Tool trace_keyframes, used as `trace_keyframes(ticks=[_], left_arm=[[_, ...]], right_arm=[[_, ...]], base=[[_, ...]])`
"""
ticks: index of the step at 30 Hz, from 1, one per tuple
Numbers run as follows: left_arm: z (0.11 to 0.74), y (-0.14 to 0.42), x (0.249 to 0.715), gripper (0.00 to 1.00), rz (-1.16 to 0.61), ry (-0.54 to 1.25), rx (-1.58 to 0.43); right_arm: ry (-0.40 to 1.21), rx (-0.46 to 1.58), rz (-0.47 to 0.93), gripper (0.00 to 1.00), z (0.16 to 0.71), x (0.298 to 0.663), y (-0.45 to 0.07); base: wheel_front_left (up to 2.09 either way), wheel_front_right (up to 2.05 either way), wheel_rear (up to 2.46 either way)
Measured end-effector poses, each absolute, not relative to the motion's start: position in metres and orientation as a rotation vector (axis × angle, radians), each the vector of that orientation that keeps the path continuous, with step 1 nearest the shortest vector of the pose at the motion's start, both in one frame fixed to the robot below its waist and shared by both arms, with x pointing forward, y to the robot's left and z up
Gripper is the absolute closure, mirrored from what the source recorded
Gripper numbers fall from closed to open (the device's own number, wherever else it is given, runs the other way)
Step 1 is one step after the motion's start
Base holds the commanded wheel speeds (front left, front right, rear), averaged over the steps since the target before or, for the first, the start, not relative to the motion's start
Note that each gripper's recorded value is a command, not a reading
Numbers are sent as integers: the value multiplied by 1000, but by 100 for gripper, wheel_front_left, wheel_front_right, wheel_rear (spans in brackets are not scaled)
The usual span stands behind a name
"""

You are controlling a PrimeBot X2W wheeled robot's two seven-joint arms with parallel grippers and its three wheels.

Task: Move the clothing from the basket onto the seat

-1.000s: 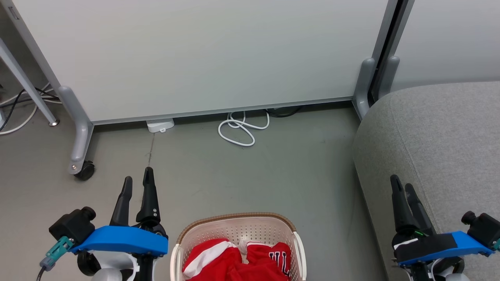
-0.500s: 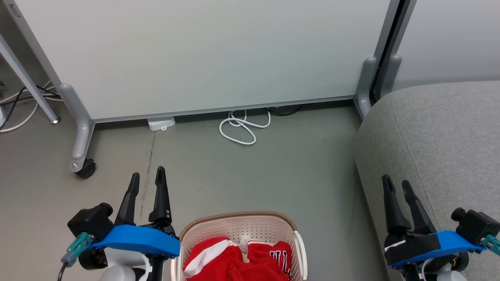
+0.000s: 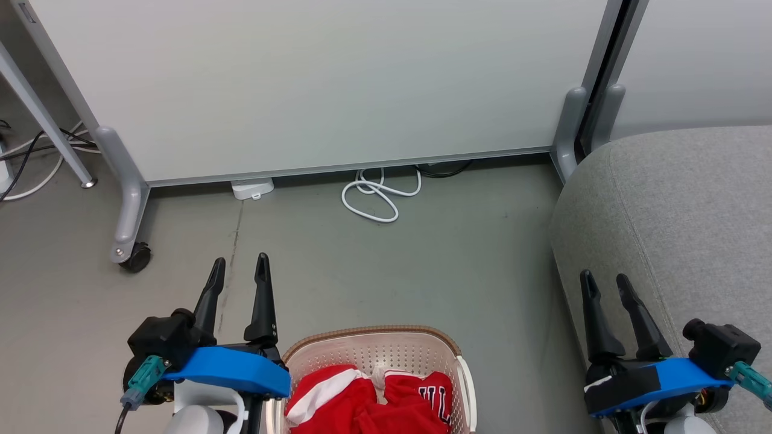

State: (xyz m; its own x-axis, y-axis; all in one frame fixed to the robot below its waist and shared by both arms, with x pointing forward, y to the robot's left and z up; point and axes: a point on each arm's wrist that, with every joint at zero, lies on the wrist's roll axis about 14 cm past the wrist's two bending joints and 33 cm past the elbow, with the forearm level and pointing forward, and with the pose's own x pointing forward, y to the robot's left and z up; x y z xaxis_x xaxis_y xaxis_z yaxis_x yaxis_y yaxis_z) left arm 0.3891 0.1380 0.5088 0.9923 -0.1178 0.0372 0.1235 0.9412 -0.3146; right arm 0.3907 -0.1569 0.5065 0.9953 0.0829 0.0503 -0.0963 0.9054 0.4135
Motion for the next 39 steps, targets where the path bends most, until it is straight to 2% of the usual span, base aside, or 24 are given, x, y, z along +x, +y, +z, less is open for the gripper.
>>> trace_keyframes(ticks=[39], left_arm=[[515,119,390,0,-210,-89,-17]], right_arm=[[-83,120,189,0,511,395,-135]], base=[[0,0,0]])
